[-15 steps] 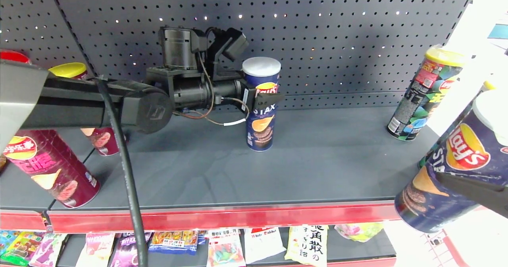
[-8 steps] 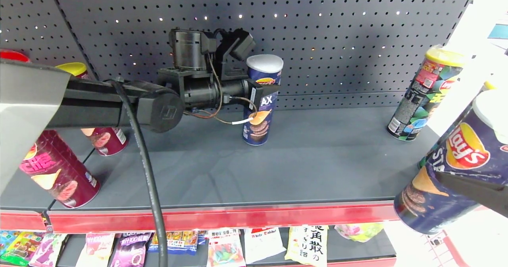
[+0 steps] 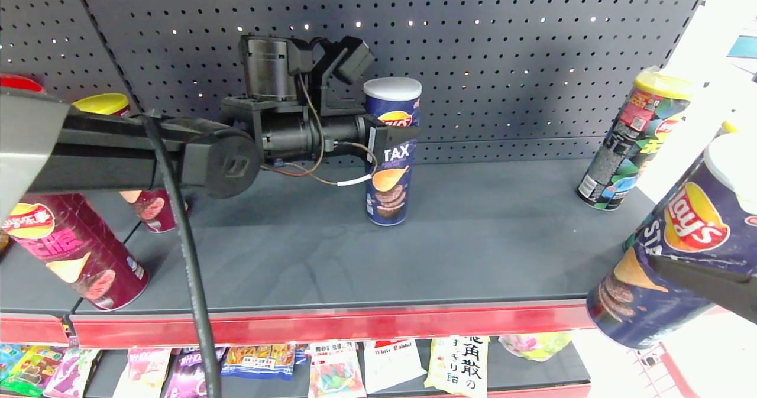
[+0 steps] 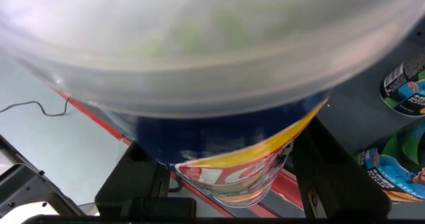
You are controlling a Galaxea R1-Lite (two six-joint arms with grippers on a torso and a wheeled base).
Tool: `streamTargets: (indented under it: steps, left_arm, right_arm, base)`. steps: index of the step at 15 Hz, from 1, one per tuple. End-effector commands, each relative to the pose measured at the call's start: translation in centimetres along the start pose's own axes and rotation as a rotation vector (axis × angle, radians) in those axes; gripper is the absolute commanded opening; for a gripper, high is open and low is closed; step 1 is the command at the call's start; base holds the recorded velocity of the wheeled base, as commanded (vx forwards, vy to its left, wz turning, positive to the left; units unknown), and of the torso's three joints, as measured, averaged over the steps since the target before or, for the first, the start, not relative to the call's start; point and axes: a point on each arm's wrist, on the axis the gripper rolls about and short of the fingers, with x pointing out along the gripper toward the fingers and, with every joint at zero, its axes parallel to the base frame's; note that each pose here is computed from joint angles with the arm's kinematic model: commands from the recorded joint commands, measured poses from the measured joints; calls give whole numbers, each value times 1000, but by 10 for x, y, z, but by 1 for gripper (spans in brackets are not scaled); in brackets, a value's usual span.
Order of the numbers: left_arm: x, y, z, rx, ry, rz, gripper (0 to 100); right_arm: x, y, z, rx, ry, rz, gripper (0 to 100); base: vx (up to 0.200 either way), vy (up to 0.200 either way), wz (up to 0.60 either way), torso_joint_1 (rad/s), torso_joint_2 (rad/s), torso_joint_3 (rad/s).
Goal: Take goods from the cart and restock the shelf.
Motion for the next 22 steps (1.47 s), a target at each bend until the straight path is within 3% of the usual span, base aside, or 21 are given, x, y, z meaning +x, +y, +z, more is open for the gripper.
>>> streamTargets:
  steps: [1, 6, 8, 10, 15, 19, 22]
  left_arm:
    - [-27, -18, 8, 7, -2, -58, 0]
    - [-58, -49, -7, 24, 53, -154, 0]
    - [-60, -55, -18, 60, 2, -163, 0]
    - [-62, -57, -28, 77, -27, -166, 0]
    - [-66, -65, -33, 67, -24, -195, 0]
    - [-70, -71, -27, 36, -36, -222, 0]
    - [-72, -73, -33, 21, -13, -235, 0]
  right_arm:
    - [0, 0, 1, -2, -1, 1, 0]
    - [0, 0, 1, -1, -4, 2, 0]
    - [0, 0, 1, -3, -5, 3, 0]
    - [-1, 0, 2, -3, -8, 3, 0]
    - [-1, 0, 1, -3, -6, 3, 0]
    - [-1, 0, 1, -3, -6, 3, 0]
    - [0, 0, 2, -3, -8, 3, 0]
  base:
    - [0, 0, 0, 0, 0, 0]
    - [0, 0, 0, 0, 0, 0]
    - [0, 0, 0, 0, 0, 0]
    - [0, 0, 0, 0, 0, 0]
    - [0, 0, 0, 0, 0, 0]
    - [0, 0, 0, 0, 0, 0]
    - [0, 0, 0, 0, 0, 0]
